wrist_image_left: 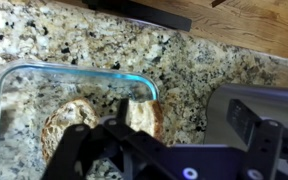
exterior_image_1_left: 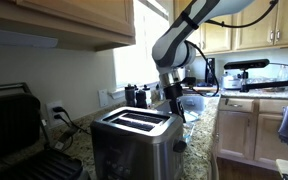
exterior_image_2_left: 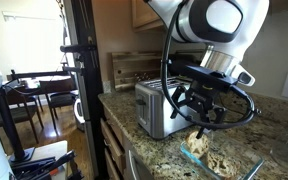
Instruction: Put a slice of bread in the right compartment of the toaster
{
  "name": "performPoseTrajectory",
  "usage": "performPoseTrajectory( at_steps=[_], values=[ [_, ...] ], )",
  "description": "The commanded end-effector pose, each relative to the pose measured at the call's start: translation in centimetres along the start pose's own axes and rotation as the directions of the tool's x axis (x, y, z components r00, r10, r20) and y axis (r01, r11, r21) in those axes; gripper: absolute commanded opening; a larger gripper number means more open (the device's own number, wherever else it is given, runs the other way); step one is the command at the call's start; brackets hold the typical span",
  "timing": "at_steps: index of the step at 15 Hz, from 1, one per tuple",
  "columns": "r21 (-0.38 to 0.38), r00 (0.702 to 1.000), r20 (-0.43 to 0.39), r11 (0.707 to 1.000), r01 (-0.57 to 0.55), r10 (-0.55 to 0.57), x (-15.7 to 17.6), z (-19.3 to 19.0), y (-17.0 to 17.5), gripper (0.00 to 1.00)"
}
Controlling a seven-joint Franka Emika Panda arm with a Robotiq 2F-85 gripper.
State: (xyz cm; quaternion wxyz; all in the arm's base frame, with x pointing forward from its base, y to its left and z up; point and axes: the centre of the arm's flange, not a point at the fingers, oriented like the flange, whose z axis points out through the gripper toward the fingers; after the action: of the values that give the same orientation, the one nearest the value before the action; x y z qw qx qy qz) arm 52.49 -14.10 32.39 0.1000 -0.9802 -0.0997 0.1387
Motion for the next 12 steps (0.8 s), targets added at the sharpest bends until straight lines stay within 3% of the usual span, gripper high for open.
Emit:
performPoseTrajectory(
  at_steps=[1,12],
  values=[
    [0.007,1.000,-0.002,1.000,-0.005,0.005,1.0,0.2,1.0,1.00],
    [0.010,1.000,0.021,1.000,-0.024,0.024,2.4,1.4,2.4,1.00]
  ],
)
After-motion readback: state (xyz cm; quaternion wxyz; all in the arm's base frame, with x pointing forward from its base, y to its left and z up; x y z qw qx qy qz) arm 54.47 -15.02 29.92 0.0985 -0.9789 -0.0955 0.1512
